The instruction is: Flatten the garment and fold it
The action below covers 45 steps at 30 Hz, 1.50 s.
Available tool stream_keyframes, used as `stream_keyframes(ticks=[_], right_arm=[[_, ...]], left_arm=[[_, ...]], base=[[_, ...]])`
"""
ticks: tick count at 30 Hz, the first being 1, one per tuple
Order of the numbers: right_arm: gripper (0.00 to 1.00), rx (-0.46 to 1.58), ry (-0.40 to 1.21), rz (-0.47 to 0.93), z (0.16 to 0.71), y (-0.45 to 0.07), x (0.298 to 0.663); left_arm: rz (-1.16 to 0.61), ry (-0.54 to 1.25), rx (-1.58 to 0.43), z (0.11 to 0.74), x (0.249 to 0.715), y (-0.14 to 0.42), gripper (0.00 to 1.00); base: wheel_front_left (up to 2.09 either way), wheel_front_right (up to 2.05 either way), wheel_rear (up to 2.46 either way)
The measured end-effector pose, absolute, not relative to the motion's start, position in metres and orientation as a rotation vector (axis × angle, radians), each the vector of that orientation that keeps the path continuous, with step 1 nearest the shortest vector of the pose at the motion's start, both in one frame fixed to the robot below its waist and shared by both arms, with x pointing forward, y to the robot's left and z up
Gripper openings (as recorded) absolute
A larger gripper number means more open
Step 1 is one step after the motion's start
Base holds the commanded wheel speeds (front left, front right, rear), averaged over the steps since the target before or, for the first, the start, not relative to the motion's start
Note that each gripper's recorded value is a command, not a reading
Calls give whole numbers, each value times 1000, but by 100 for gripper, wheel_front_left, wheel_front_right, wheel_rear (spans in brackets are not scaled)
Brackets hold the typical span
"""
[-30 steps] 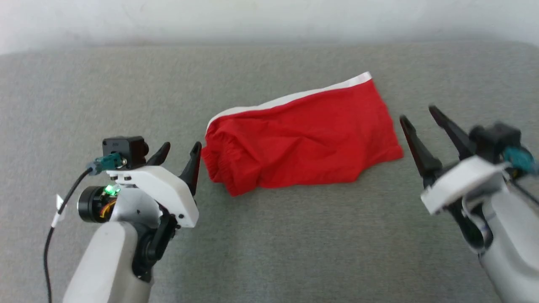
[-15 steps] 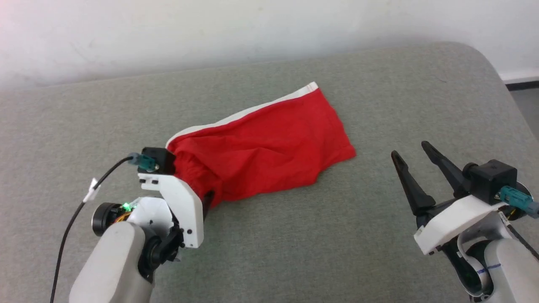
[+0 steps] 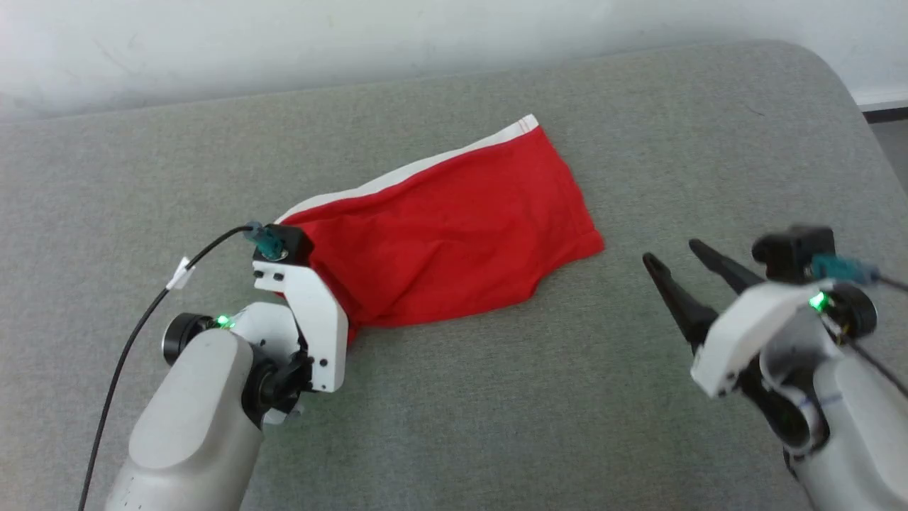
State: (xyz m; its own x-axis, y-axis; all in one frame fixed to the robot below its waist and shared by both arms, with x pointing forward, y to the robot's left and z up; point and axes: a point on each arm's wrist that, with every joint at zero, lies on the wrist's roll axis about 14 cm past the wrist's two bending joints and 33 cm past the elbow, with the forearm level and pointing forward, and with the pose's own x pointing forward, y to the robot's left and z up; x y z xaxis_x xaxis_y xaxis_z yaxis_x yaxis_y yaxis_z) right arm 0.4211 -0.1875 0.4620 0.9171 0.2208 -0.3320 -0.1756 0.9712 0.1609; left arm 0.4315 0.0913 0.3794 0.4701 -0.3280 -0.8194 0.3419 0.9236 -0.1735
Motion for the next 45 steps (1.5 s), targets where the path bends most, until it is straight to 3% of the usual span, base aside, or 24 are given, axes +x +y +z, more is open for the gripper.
stream_keyframes(ticks=[11,20,23,28,37,45], right_arm=[[100,135,685,318,417,-147,476],[100,125,1007,376,367,-125,475],[0,142,1063,387,366,-122,475],[0,149,1047,423,375,-112,472],[0,125,813,479,424,-116,467],[0,171,788,518,414,-119,385]], left_arm=[[-413,901,-53,389,437,90,0],[-403,839,-83,397,440,94,0],[-396,828,-89,399,439,97,0],[-405,810,-90,405,434,96,0],[-385,705,-70,439,426,110,0],[-352,791,-115,420,374,122,0]], base=[[0,0,0],[0,0,0],[0,0,0],[0,0,0],[0,0,0],[0,0,0]])
